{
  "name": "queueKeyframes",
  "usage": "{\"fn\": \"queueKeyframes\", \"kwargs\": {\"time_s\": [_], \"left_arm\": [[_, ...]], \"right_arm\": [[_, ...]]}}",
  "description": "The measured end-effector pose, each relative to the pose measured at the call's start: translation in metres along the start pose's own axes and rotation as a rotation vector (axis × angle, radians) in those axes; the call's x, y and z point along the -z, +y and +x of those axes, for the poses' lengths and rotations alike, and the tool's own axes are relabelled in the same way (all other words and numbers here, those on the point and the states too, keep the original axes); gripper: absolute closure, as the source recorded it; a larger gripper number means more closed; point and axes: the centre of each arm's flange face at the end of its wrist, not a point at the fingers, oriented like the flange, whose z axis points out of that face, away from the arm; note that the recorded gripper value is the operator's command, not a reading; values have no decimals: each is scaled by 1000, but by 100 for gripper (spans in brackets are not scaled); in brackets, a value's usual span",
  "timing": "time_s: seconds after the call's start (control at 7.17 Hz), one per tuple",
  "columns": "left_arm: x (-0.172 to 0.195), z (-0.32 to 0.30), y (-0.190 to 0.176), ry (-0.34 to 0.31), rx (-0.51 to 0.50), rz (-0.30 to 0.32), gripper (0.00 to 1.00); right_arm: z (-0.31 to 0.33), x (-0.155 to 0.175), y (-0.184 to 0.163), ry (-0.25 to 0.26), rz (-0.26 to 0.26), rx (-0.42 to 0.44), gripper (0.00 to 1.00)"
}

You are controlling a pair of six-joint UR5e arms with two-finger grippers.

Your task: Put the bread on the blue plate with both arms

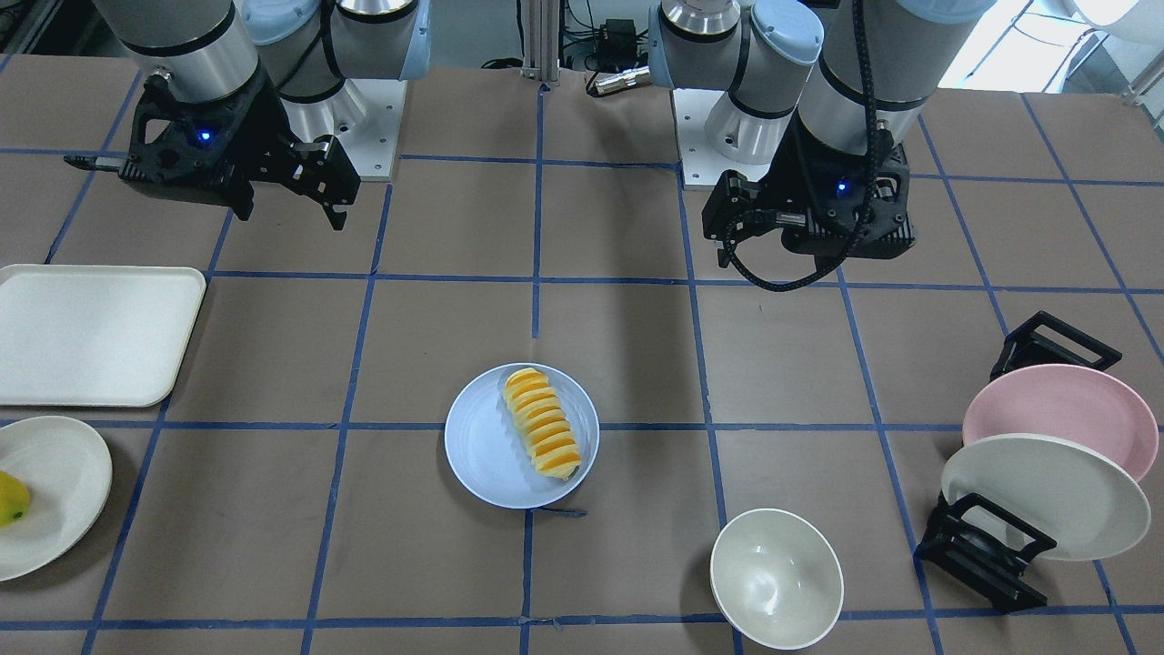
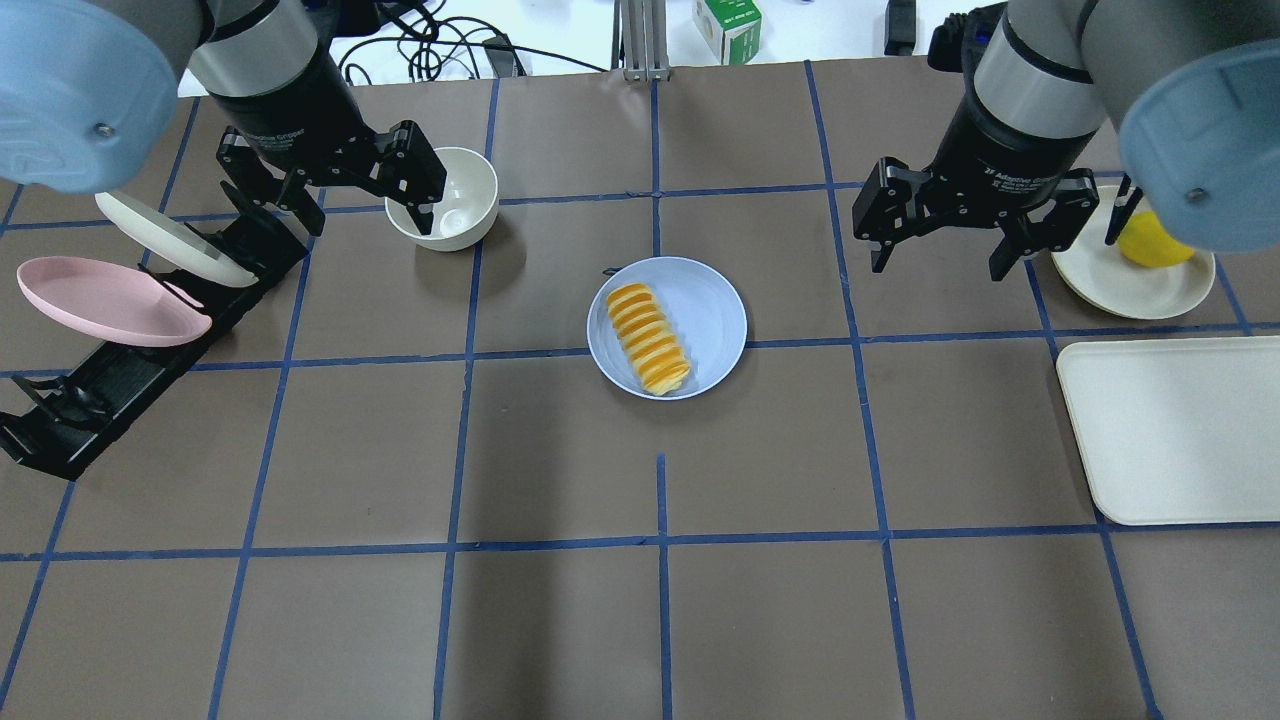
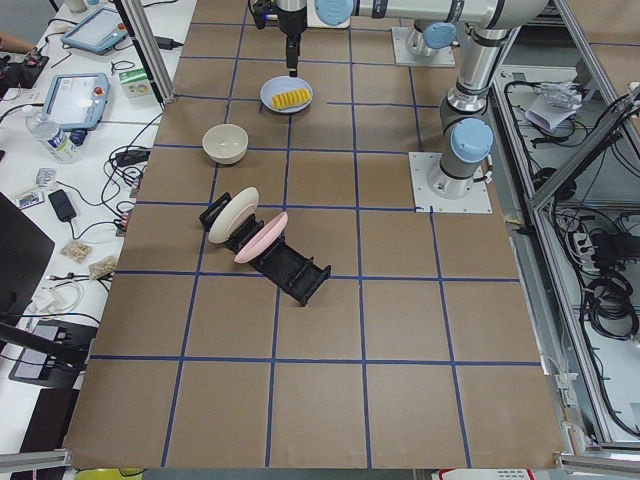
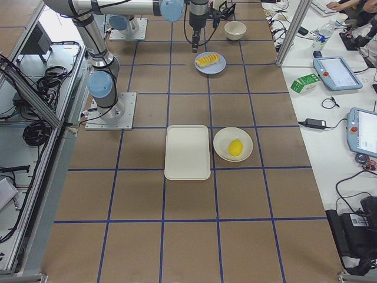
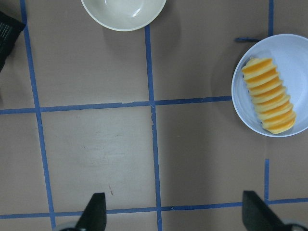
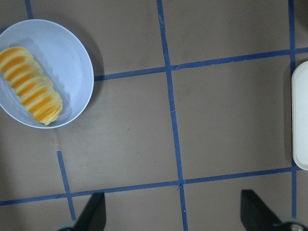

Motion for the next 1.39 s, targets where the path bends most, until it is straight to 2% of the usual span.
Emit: {"fn": "queueKeyframes", "kwargs": {"time_s": [1.39], "left_arm": [[-1,0,-2,2,0,3,0]], "right_arm": [[-1,0,1,-5,-5,4,0]]}}
